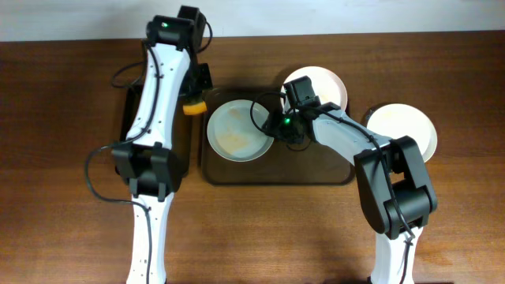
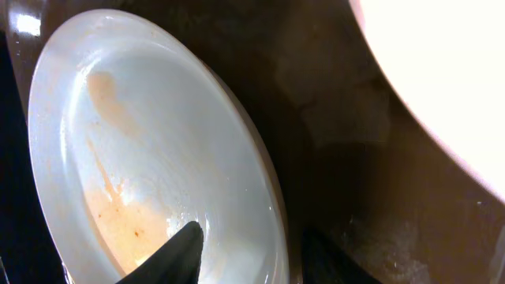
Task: Clean dirty plates on tray and stack at the side
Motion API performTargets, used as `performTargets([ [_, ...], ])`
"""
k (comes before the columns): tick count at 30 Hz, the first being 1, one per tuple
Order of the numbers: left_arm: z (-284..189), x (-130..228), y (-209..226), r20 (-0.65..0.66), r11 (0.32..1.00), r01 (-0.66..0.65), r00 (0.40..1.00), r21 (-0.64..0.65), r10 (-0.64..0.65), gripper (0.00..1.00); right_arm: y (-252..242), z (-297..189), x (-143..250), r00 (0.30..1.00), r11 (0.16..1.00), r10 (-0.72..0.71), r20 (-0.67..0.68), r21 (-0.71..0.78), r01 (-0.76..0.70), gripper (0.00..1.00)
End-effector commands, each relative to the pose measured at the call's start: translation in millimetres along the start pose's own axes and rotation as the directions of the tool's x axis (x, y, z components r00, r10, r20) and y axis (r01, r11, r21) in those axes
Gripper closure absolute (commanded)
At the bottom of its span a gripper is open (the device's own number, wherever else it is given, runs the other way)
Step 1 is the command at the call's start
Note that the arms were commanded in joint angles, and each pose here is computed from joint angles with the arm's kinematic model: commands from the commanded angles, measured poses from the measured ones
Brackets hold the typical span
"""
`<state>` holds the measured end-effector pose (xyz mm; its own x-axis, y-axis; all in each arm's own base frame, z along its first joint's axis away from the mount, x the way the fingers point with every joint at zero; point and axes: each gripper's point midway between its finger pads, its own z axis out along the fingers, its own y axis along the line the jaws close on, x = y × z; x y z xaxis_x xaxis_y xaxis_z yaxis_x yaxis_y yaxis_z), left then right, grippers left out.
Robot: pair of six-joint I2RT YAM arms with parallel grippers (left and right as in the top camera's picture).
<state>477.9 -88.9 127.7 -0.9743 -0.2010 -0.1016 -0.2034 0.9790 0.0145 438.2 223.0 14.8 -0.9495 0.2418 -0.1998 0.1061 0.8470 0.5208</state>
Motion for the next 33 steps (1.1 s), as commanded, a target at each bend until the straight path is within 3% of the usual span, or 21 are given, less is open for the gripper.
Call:
performTargets([
  [1, -99, -12, 37, 0.231, 1.0, 0.019, 0.973, 0.008, -0.021, 1.0, -19, 11, 6, 1.0, 0.998, -0.009, -0.008, 0.067, 0.009, 0.66],
  [3, -134, -15, 70, 0.306, 0.998, 0.059, 0.95, 0.008, -0.058, 1.0, -21, 12, 8, 1.0, 0.996, -0.01, -0.005, 0.086, 0.01, 0.82],
  [4, -138, -18, 89, 0.324, 0.995, 0.097, 0.942, -0.023, -0.085, 1.0, -17, 14, 12, 1.0, 0.996, -0.02, -0.012, 0.083, 0.021, 0.85],
  [5, -138, -22, 108, 0.327, 0.99, 0.139, 0.937, -0.034, -0.12, 1.0, -12, 16, 17, 0.999, 0.996, -0.035, -0.021, 0.081, 0.037, 0.96],
  [7, -135, -23, 120, 0.313, 0.986, 0.167, 0.937, -0.01, -0.155, 1.0, -8, 12, 15, 0.998, 0.996, -0.063, -0.026, 0.059, 0.065, 0.96],
  [9, -132, -23, 125, 0.303, 0.984, 0.177, 0.939, -0.013, -0.165, 1.0, 4, -23, 3, 0.989, 0.988, -0.15, -0.004, 0.017, 0.15, 0.96],
  [11, -128, -22, 126, 0.292, 0.984, 0.179, 0.942, -0.021, -0.165, 1.0, 13, -76, -13, 0.955, 0.955, -0.278, 0.102, 0.138, 0.263, 0.96],
  [13, -127, -23, 126, 0.289, 0.984, 0.178, 0.943, -0.022, -0.165, 1.0, 19, -123, -20, 0.882, 0.865, -0.434, 0.185, 0.358, 0.351, 0.96],
  [15, -126, -23, 126, 0.288, 0.984, 0.178, 0.944, -0.022, -0.164, 1.0, 21, -163, -24, 0.781, 0.685, -0.574, 0.248, 0.667, 0.292, 0.96],
  [17, -124, -23, 126, 0.283, 0.984, 0.178, 0.945, -0.024, -0.164, 1.0, 43, -183, -12, 0.676, 0.53, -0.691, 0.258, 0.816, 0.231, 0.96],
  [19, -123, -23, 126, 0.28, 0.984, 0.178, 0.946, -0.024, -0.164, 1.0, 63, -215, -4, 0.571, 0.439, -0.754, 0.324, 0.896, 0.071, 0.96],
  [20, -123, -23, 126, 0.28, 0.984, 0.178, 0.946, -0.024, -0.164, 1.0, 83, -237, 6, 0.48, 0.395, -0.8, 0.36, 0.918, -0.03, 0.96],
  [21, -123, -23, 126, 0.28, 0.984, 0.178, 0.946, -0.024, -0.164, 1.0, 94, -246, 13, 0.435, 0.39, -0.815, 0.382, 0.918, -0.076, 0.96],
  [24, -123, -23, 126, 0.28, 0.983, 0.18, 0.945, -0.023, -0.166, 1.0, 106, -260, 21, 0.378, 0.383, -0.83, 0.411, 0.911, -0.149, 0.96],
  [28, -123, -23, 125, 0.28, 0.981, 0.195, 0.943, -0.016, -0.183, 1.0, 109, -261, 19, 0.376, 0.384, -0.83, 0.411, 0.911, -0.149, 0.96],
  [29, -123, -23, 125, 0.28, 0.981, 0.195, 0.942, -0.016, -0.183, 1.0, 110, -250, 18, 0.395, 0.408, -0.822, 0.409, 0.908, -0.09, 0.96],
  [32, -123, -23, 125, 0.28, 0.981, 0.195, 0.943, -0.016, -0.183, 1.0, 111, -182, 20, 0.542, 0.569, -0.752, 0.375, 0.785, 0.246, 0.96],
  [33, -123, -23, 124, 0.278, 0.981, 0.194, 0.943, -0.012, -0.183, 1.0, 109, -151, 27, 0.646, 0.676, -0.678, 0.351, 0.642, 0.361, 0.96],
])
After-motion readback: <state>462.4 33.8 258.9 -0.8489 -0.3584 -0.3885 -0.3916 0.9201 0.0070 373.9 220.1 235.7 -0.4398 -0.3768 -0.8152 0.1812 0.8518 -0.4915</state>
